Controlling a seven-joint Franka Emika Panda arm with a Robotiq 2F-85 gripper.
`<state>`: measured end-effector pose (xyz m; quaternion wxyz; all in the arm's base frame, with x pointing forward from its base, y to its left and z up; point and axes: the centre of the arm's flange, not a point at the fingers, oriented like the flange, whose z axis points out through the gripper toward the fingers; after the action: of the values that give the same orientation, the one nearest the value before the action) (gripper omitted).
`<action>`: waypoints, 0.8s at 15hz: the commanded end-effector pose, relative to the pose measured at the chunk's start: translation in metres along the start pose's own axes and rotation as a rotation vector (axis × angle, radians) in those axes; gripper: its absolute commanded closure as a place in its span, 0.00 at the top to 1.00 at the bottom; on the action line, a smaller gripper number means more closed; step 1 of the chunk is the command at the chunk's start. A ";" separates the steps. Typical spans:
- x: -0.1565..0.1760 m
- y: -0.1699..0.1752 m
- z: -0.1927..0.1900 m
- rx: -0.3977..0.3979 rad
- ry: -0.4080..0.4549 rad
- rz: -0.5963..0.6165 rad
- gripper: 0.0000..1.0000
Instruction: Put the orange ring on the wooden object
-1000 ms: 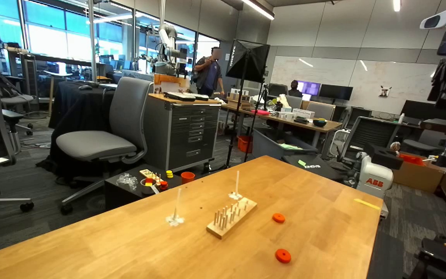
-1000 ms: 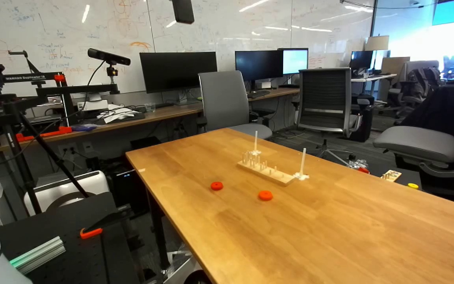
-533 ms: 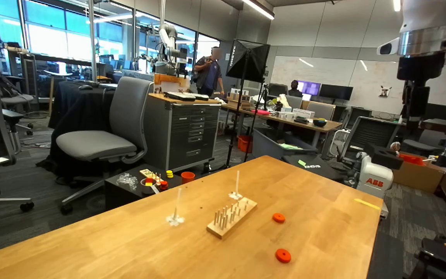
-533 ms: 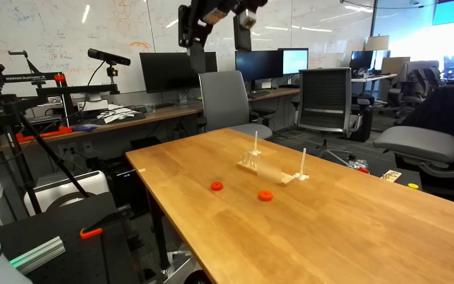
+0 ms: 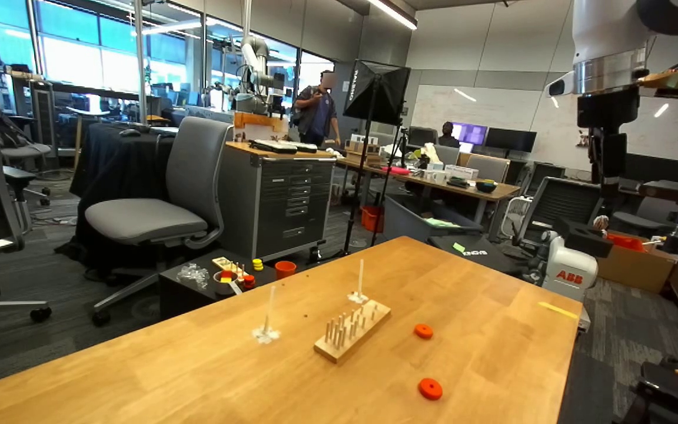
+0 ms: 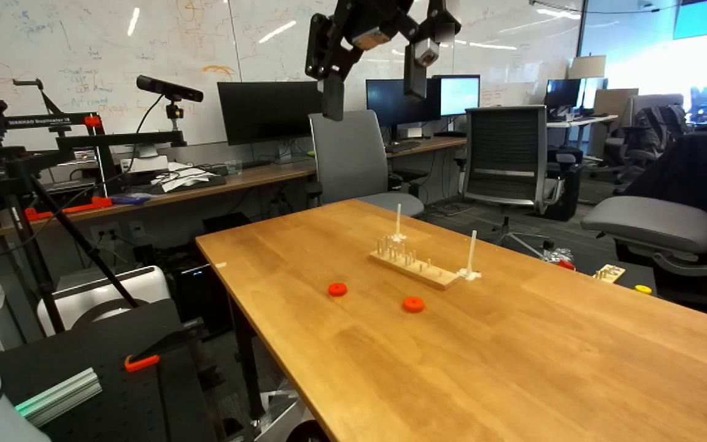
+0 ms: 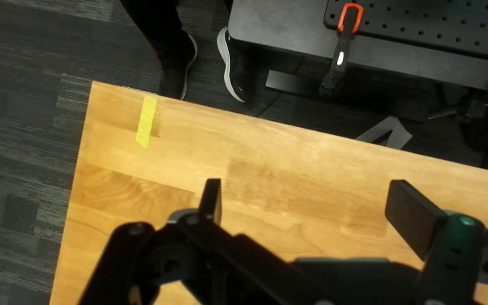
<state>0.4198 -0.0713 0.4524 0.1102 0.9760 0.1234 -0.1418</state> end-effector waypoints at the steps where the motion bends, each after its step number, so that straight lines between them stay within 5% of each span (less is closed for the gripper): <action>1: -0.001 0.002 -0.001 0.002 0.002 0.001 1.00; 12: 0.033 -0.012 0.010 0.021 -0.064 -0.036 1.00</action>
<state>0.4262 -0.0666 0.4371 0.1073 0.9722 0.1322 -0.1606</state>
